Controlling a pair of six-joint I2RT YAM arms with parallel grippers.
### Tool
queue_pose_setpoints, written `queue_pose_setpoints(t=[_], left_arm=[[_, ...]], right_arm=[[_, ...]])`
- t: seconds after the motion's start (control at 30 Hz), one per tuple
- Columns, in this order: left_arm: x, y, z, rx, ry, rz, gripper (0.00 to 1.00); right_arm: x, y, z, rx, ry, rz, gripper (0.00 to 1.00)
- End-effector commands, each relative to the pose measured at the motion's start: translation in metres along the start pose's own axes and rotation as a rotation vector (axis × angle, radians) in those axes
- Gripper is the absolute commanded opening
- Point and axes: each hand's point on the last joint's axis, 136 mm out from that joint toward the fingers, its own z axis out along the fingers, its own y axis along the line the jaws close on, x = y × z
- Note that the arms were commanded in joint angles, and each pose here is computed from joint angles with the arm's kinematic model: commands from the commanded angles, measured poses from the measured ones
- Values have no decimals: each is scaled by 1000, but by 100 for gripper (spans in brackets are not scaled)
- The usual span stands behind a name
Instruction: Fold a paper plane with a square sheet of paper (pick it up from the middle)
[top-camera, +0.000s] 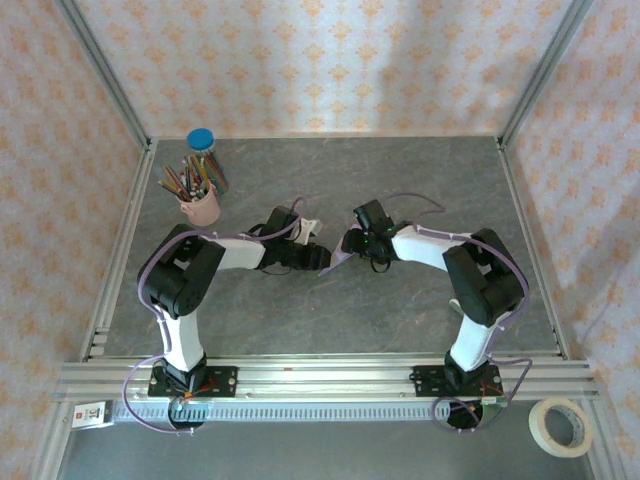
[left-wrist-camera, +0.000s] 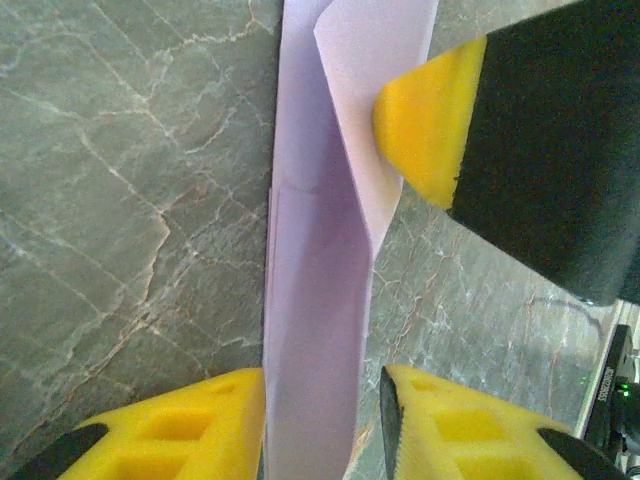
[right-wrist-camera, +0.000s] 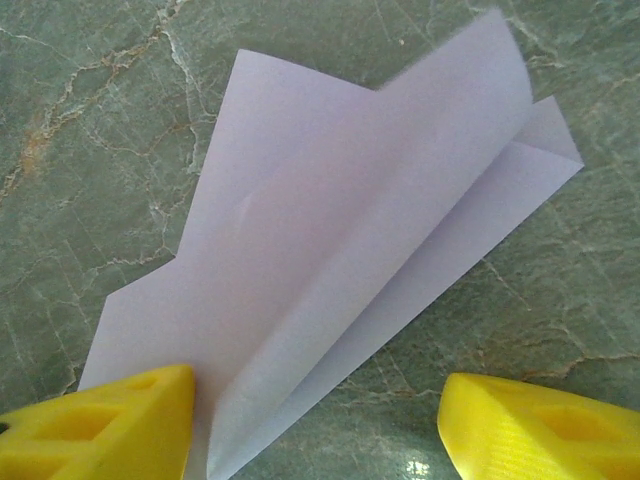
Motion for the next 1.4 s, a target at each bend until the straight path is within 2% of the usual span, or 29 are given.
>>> queue_pose_setpoints(t=[0.0,0.43,0.73,1.03,1.2,1.37], left_arm=[[5,4,-8,-37,14,32,39],[17,27,2,-111,65,26,34],[21,32,4,-126,80,25,24],[35,49,11,-166,117,-2,19],[34,50,12,-176,116,-7,17],[34,52,12,-185,119,-12,17]], right_arm=[[27,-30,40,91,74,-2,68],[29,-32,45,103,91,-2,66],[33,-36,50,119,104,0,65],[36,-39,53,128,115,-1,65],[30,-33,45,108,93,6,64],[5,-14,17,48,6,16,63]])
